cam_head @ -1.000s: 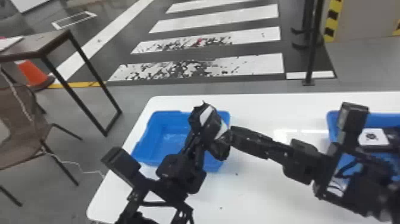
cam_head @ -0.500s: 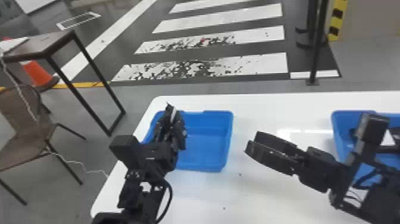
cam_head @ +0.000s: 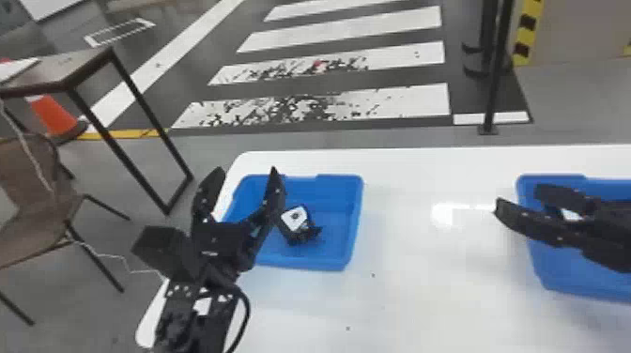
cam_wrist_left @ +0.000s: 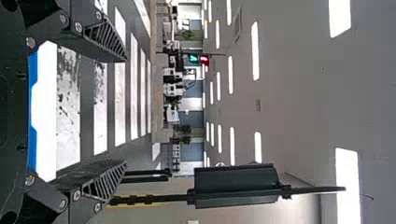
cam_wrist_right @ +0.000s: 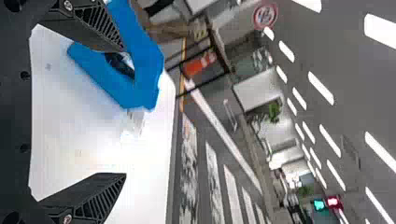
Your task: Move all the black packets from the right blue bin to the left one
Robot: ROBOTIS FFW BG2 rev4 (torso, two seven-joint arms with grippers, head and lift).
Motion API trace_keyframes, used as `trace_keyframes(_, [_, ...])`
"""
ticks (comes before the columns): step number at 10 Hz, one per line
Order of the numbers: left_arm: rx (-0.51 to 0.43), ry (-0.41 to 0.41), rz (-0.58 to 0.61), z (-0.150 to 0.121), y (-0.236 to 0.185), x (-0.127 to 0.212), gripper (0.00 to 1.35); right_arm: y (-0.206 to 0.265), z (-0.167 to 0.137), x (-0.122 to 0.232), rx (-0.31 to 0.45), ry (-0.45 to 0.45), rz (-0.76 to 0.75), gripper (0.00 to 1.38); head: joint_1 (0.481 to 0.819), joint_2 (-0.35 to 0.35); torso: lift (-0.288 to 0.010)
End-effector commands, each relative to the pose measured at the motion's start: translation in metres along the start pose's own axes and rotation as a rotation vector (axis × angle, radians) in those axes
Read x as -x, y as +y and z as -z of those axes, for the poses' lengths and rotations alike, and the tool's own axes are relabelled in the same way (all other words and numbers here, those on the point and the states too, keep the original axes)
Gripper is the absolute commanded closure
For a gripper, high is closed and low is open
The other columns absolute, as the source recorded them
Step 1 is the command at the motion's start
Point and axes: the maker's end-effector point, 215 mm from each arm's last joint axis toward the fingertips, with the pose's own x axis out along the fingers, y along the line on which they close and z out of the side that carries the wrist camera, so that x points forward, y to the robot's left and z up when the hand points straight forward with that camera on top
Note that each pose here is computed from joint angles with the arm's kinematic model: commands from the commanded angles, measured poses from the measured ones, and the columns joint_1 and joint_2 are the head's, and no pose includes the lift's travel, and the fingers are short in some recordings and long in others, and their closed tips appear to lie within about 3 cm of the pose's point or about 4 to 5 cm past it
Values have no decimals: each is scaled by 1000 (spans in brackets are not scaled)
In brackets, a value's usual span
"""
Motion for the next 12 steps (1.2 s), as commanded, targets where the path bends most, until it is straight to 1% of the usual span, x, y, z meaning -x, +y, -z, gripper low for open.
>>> trace_keyframes(1, [27, -15, 27, -28, -14, 22, 102, -54, -7, 48, 68, 45, 226, 68, 695, 256, -140])
trace_keyframes(2, [31, 5, 46, -39, -24, 36, 102, -86, -7, 83, 99, 79, 386, 70, 695, 195, -140])
trace_keyframes(3, [45, 16, 61, -43, -32, 46, 102, -99, -1, 110, 97, 119, 496, 70, 695, 116, -140])
trace_keyframes(4, [56, 35, 71, -41, -37, 51, 102, -100, 4, 130, 95, 165, 580, 70, 695, 50, -140])
trace_keyframes(5, [62, 42, 86, -38, -42, 52, 102, -100, 9, 142, 99, 221, 651, 71, 695, 27, -140])
trace_keyframes(6, [61, 33, 92, -41, -44, 51, 102, -99, 21, 146, 85, 278, 693, 71, 695, -9, -140])
trace_keyframes(7, [30, 0, 95, -51, -44, 51, 102, -105, 32, 152, 67, 330, 744, 76, 695, -26, -140])
trace_keyframes(8, [25, -6, 100, -53, -47, 51, 102, -121, 40, 164, 58, 373, 811, 78, 695, -35, -140])
trace_keyframes(10, [25, -9, 100, -54, -47, 51, 102, -148, 52, 173, 33, 417, 870, 81, 695, -64, -140])
trace_keyframes(12, [26, -11, 102, -54, -48, 51, 102, -162, 64, 170, 7, 448, 877, 78, 695, -95, -140])
